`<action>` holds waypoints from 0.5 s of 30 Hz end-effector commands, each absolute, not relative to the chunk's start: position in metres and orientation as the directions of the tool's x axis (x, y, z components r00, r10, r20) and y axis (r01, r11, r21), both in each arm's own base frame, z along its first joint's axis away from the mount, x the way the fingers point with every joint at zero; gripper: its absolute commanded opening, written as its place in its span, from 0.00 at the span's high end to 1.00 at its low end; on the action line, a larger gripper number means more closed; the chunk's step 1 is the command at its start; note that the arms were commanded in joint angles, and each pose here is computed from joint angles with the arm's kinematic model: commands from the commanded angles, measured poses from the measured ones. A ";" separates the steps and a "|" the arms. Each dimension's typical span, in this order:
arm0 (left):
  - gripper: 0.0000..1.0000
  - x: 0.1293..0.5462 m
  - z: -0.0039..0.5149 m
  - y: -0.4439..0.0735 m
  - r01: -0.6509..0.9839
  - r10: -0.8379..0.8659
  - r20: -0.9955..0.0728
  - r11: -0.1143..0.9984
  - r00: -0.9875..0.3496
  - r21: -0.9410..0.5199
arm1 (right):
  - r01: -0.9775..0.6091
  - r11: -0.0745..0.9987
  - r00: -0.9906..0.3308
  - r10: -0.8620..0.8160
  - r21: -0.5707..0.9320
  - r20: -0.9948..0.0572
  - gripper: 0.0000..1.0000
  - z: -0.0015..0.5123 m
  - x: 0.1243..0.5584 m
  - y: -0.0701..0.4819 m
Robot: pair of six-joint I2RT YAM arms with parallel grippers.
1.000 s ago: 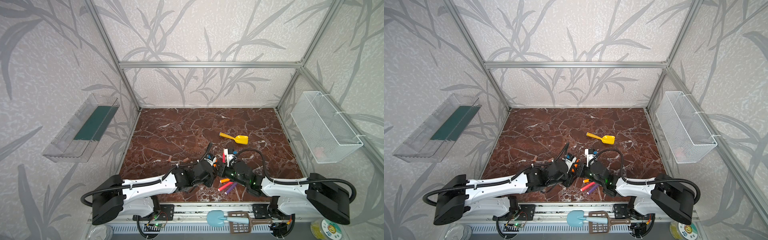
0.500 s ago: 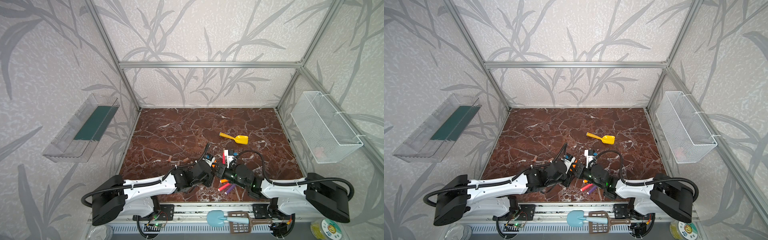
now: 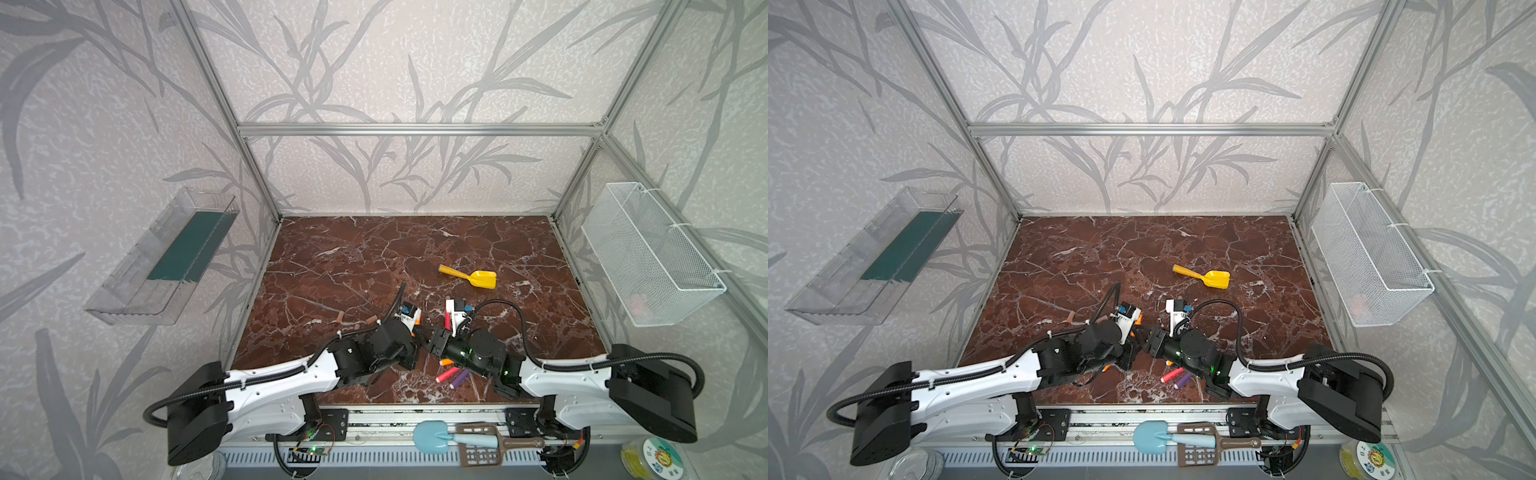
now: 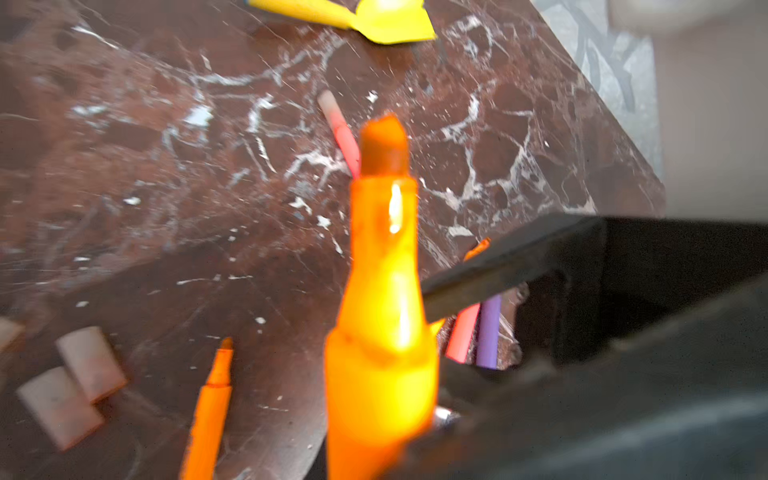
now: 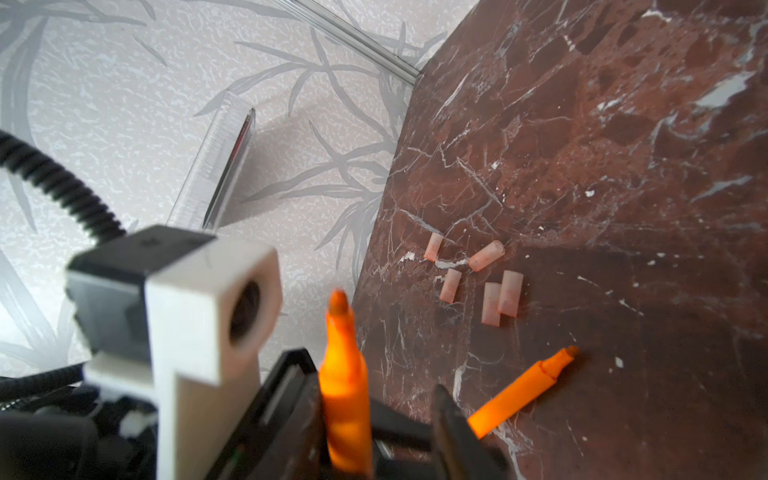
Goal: Insert the pens into the pen caps
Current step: 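Raise the orange highlighter with the left gripper while the right reaches toward the caps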
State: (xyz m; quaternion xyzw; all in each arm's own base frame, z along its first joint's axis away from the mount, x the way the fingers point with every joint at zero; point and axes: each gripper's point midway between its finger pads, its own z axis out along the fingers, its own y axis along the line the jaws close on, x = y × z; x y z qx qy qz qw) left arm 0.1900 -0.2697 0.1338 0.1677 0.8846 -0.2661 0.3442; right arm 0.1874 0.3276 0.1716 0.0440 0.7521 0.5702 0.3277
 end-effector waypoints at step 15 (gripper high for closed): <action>1.00 0.276 0.178 -0.064 -0.191 -0.423 -0.704 0.902 -0.570 -0.387 | -0.375 0.850 -0.717 -0.014 0.369 -0.697 0.53 0.132 0.228 0.345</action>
